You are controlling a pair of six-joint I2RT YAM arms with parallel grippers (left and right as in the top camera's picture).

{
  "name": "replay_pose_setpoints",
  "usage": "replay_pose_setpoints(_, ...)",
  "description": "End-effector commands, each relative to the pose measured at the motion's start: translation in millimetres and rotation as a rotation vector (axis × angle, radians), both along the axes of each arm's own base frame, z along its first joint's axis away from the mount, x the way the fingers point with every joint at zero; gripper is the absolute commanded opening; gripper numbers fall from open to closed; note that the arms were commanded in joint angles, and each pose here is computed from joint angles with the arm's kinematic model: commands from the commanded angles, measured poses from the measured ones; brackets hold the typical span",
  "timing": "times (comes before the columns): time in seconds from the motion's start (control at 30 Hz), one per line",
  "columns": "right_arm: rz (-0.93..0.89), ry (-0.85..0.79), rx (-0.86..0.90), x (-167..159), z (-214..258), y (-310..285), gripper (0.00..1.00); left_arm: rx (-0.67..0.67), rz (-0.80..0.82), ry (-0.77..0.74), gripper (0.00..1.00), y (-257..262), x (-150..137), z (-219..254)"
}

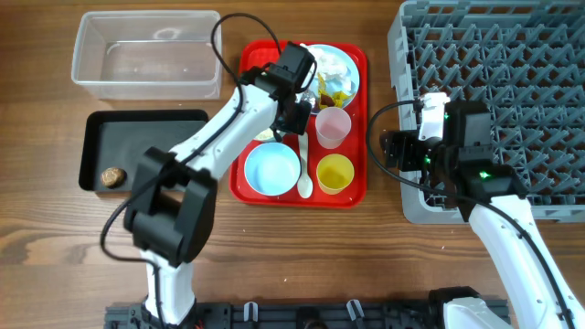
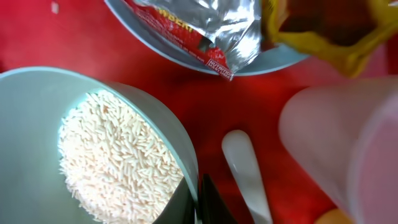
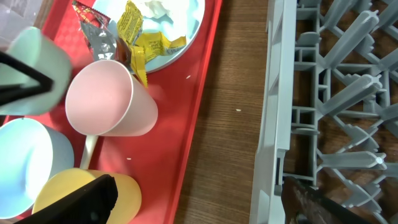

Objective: Sort waste into correct bins and load items into the dishwasher rack
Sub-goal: 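Pour the rice from the green bowl into the black tray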

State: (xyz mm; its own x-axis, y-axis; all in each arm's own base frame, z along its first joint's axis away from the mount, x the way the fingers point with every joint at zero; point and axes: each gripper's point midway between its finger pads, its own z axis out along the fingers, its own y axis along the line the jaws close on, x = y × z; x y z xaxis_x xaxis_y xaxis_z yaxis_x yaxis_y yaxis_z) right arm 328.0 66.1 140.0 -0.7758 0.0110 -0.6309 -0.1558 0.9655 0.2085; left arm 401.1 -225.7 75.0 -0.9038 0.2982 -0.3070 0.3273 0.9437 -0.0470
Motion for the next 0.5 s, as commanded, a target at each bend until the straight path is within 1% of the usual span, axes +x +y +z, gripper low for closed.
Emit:
replay_pose_setpoints(0.0,0.014,-0.011,-0.001,2.9,4.4,2.2,0.87,-0.064,0.098,-0.099,0.04,11.8,1.8,57.8)
replay_pose_setpoints(0.1,0.014,-0.012,-0.001,3.1,4.6,2.2,0.87,-0.109,0.214,-0.127,0.04,38.6,-2.4,94.1)
replay_pose_setpoints(0.17,0.013,-0.012,-0.002,3.2,4.6,2.0,0.87,-0.131,0.295,-0.085,0.04,60.0,-14.0,105.5)
replay_pose_setpoints(0.2,0.012,-0.012,-0.004,3.3,4.5,1.6,0.87,-0.142,0.308,-0.051,0.04,67.1,-20.9,106.9)
replay_pose_setpoints(0.23,0.013,-0.013,-0.006,3.2,4.5,1.6,0.87,-0.139,0.334,-0.007,0.04,79.7,-28.3,105.7)
replay_pose_setpoints(0.33,0.017,-0.014,-0.008,3.2,4.5,1.6,0.87,-0.076,0.44,0.124,0.04,125.7,-49.6,87.5)
replay_pose_setpoints(0.37,0.017,-0.014,-0.009,3.1,4.4,1.6,0.87,-0.081,0.469,0.16,0.04,136.6,-53.8,80.4)
replay_pose_setpoints(0.47,0.017,-0.013,-0.008,3.1,4.4,1.6,0.87,-0.197,0.468,0.221,0.04,150.8,-54.2,64.8)
